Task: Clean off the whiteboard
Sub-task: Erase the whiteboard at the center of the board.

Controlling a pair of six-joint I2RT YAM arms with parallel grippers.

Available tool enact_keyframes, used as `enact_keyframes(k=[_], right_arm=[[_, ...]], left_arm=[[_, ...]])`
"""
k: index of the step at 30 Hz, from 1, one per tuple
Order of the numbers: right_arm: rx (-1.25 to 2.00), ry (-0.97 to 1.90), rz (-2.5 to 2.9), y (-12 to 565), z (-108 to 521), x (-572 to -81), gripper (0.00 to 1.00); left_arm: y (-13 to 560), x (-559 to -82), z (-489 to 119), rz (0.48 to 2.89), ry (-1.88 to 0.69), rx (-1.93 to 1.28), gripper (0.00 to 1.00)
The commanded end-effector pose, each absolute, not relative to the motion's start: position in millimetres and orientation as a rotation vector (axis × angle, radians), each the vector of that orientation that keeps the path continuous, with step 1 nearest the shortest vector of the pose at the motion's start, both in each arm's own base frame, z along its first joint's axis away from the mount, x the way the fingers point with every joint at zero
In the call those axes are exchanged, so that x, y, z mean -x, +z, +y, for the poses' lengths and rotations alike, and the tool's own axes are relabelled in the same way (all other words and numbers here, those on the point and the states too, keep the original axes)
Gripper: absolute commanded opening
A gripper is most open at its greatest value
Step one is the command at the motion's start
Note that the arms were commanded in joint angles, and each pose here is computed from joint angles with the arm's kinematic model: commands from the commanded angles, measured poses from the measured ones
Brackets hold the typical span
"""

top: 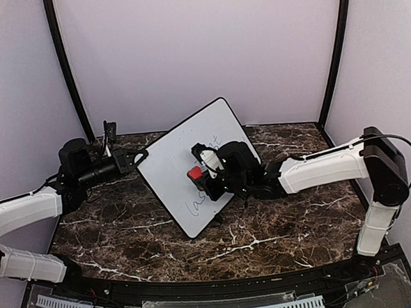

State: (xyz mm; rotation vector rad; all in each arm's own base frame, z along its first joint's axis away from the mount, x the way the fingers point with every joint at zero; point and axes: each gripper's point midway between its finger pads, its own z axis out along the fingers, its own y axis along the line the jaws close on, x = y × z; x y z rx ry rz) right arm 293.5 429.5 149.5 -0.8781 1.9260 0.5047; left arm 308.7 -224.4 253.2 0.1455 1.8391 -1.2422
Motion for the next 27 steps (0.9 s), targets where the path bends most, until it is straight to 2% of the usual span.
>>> enact_keyframes(k=[1,7,11,21,27], right_arm=[[0.838,0.502,1.873,175,441,-321,0.24],[0.824,0.483,1.851,192,449,-343,0.24],[0.820,0.469,1.881,179,437,-346,0.23],[0.912,0.565,1.980,129,410,-311,0.22],[0.913,0.588,1.979,129,409,-307,0.22]], left_arm=[[316,-277,-239,1.607,-1.366,-0.340,0.00],[316,-277,-239,1.608,-1.361,-0.341,0.00],[317,-277,-239,1.604,-1.361,-0.342,0.00],[318,-276,-239,1.602,-1.366,-0.342,0.00],[316,-277,-239,1.608,-1.368,-0.340,0.00]])
